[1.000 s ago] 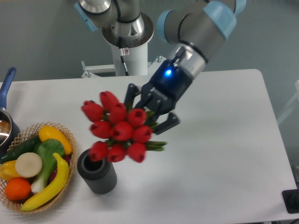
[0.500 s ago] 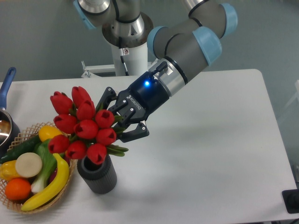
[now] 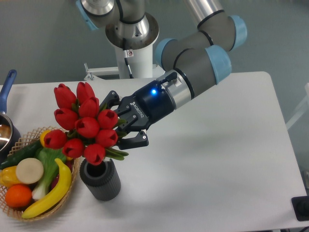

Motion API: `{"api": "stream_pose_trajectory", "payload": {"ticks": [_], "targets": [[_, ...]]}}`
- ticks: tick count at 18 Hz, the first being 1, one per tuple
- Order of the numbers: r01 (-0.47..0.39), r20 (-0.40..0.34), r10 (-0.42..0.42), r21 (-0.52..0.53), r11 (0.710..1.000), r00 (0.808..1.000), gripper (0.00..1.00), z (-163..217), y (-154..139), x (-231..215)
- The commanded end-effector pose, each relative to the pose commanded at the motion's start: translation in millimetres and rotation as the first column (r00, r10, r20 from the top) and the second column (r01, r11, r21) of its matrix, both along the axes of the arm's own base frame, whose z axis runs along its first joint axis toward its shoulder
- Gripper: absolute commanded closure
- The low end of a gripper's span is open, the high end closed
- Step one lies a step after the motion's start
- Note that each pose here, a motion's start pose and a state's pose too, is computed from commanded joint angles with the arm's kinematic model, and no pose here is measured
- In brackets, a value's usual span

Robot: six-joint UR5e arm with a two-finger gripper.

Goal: Insert the flowers into the vase
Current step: 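Lower the tulip stems down into the black vase opening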

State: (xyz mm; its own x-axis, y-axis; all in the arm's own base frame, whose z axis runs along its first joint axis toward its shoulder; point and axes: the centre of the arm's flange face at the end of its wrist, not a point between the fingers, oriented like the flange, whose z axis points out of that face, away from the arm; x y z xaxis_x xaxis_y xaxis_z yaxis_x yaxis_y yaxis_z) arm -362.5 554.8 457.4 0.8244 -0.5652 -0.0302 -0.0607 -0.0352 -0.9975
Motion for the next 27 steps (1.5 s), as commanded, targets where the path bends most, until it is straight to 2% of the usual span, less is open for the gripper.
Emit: {"api": "stream_pose_trajectory", "payload": {"ticks": [27], "targets": [[0.019,0.071,-0.015,-0.056,0.998,0.997,0.61,-51,13,2]]}}
